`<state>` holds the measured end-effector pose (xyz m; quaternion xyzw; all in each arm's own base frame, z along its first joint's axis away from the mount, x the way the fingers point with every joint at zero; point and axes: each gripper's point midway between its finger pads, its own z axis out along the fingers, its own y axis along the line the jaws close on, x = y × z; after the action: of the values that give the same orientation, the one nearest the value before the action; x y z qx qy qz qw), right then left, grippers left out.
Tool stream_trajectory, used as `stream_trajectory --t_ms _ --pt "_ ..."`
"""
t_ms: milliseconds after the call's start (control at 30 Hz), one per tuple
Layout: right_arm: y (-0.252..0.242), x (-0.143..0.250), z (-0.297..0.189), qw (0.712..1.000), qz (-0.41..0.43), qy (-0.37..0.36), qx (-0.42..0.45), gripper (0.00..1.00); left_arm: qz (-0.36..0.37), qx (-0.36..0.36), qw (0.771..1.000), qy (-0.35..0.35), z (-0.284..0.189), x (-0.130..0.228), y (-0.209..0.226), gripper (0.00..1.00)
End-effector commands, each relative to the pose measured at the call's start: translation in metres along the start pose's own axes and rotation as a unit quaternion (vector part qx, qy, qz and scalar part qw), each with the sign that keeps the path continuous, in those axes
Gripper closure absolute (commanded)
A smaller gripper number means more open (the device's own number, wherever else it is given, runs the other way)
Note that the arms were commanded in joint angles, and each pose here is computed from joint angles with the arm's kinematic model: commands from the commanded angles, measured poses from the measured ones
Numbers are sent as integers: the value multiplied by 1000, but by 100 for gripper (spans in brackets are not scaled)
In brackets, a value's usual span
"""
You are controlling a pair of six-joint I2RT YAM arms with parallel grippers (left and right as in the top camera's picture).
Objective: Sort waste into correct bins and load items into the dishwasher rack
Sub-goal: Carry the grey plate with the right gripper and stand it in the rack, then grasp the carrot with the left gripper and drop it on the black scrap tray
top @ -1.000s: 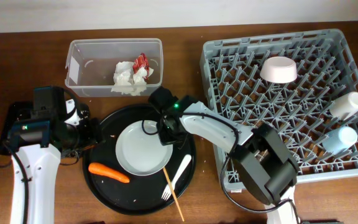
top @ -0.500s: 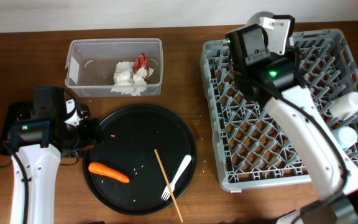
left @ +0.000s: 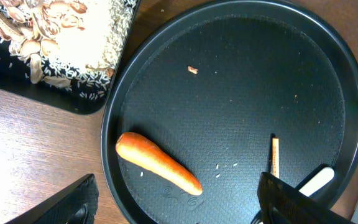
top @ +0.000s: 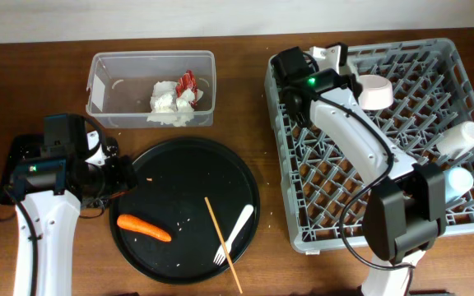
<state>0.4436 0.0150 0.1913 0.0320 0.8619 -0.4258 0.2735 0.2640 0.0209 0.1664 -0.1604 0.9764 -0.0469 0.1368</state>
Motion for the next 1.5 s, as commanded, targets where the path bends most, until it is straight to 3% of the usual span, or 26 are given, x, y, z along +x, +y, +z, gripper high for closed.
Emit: stream_trajectory --t_ms 0,33,133,200,267,400,467,533,567,667,733,867,967,1033,1067,1233,1367,1467 --pt "47 4 -25 995 -4 2 -96 90 -6 1 1000 -2 -1 -1 1 18" --pt "59 5 -36 993 -11 -3 -118 87 -8 2 1000 -2 -1 -1 1 18" --pt "93 11 -80 984 -48 -27 -169 38 -8 2 1000 -2 -1 -1 1 18" --pt "92 13 -93 982 -58 -35 -175 31 -8 2 1000 -2 -1 -1 1 18" --pt "69 12 -105 982 -40 -38 -179 31 -8 2 1000 -2 -1 -1 1 18" --pt "-18 8 -128 971 73 -41 -222 27 -8 1 1000 0 -1 0 1 18" --pt "-56 23 -120 951 139 8 -277 26 -9 0 1000 9 -1 5 2 18" --pt "-78 47 -107 920 181 80 -337 18 -24 -5 999 27 1 14 4 18" --pt "-90 66 -95 906 194 130 -353 15 -70 -12 996 51 5 27 7 8" --pt "-114 101 -69 899 200 203 -334 13 -165 -32 978 126 27 70 13 2" --pt "-128 115 -56 898 205 228 -317 13 -193 1 964 185 56 106 4 1" --pt "-130 120 -56 897 201 235 -315 13 -195 39 964 177 103 125 0 6" --pt "-129 121 -57 897 196 236 -318 13 -209 50 966 143 118 115 0 6" --pt "-129 122 -58 896 195 239 -320 13 -221 55 966 125 121 106 -1 10" --pt "-129 123 -58 896 194 240 -319 13 -226 51 964 127 121 107 0 20" --pt "-129 126 -60 895 189 246 -319 13 -249 21 959 134 133 108 8 25" --pt "-129 128 -60 895 188 249 -319 13 -252 -5 954 164 147 118 15 52" --pt "-129 128 -60 896 186 248 -319 13 -253 4 953 168 147 117 12 66"
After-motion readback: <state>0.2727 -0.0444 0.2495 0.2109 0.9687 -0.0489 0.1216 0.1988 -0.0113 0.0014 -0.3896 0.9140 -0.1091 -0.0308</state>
